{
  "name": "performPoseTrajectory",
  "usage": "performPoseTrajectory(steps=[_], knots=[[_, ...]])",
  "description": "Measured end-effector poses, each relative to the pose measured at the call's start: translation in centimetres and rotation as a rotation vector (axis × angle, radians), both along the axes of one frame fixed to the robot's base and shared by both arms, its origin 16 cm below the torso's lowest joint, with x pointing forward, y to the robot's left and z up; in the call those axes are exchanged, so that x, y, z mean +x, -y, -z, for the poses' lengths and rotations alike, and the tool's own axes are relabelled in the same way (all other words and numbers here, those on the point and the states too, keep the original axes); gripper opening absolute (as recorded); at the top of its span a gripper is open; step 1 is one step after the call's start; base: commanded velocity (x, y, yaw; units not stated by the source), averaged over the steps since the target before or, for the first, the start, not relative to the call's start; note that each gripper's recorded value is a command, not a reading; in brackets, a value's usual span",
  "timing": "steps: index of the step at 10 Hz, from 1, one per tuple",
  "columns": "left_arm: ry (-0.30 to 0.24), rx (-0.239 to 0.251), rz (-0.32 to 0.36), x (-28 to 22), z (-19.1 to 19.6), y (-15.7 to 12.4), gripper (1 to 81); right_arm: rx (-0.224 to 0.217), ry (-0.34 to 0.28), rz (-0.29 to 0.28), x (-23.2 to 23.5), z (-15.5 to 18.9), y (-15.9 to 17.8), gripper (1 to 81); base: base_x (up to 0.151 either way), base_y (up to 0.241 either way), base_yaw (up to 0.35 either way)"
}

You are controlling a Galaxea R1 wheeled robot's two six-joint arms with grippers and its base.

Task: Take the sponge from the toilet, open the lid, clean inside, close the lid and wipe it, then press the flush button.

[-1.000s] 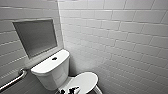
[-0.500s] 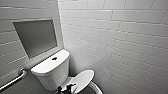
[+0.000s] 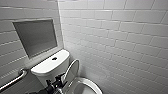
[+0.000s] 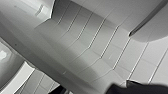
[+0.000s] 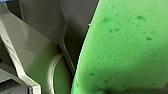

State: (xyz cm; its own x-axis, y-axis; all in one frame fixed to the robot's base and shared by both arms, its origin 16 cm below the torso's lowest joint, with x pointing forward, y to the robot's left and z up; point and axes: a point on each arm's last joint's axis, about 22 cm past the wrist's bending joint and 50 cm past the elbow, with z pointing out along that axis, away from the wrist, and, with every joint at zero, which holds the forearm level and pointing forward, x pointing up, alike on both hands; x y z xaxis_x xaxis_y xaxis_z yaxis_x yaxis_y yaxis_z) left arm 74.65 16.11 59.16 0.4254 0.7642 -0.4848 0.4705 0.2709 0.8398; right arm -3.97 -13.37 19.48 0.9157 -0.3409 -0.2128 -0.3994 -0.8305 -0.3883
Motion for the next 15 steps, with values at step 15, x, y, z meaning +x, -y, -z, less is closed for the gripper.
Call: performPoseTrajectory(steps=[15], knots=[[-0.120,0.017,-0.279,-0.6,7.3,-12.6,81.1,0.001,0.002,0.004,-0.2,-0.1,-0.2,1.0,0.000,0.000,0.000]])
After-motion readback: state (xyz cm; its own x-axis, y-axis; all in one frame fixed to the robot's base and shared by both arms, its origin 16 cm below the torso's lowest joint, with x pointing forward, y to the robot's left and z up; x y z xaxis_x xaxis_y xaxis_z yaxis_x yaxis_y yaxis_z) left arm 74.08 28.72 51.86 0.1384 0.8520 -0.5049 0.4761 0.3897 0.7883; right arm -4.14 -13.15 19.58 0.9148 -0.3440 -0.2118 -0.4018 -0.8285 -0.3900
